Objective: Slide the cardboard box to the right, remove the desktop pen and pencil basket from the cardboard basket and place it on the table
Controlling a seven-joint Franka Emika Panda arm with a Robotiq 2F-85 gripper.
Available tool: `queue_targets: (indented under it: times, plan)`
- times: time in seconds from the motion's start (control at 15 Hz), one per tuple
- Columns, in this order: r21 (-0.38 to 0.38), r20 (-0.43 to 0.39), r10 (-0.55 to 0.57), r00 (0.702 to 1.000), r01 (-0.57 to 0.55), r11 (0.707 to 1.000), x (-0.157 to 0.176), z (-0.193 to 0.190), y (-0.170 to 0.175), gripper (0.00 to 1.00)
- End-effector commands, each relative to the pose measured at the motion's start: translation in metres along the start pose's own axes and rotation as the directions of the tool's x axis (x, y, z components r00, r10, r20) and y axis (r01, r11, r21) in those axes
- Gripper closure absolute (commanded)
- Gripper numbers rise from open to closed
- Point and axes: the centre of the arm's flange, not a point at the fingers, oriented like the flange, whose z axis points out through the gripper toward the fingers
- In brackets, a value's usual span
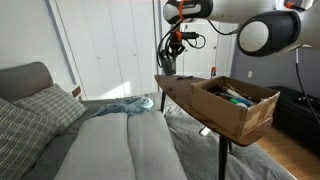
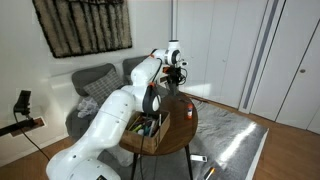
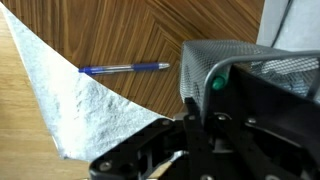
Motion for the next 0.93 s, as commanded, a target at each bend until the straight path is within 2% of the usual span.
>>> queue_targets:
  times: [0.0,0.53,0.87]
  plan:
    - [-0.032,-0.010,-0.026,1.000,0.026,0.999,0.036,-0.006,-0.022,0.99]
    - [0.020,-0.019,0.006,1.000,-0.005,1.000,0.030,0.026,-0.014,0.99]
    - [0.087,-0.029,0.015,0.999,-0.013,0.996,0.030,0.045,-0.004,0.99]
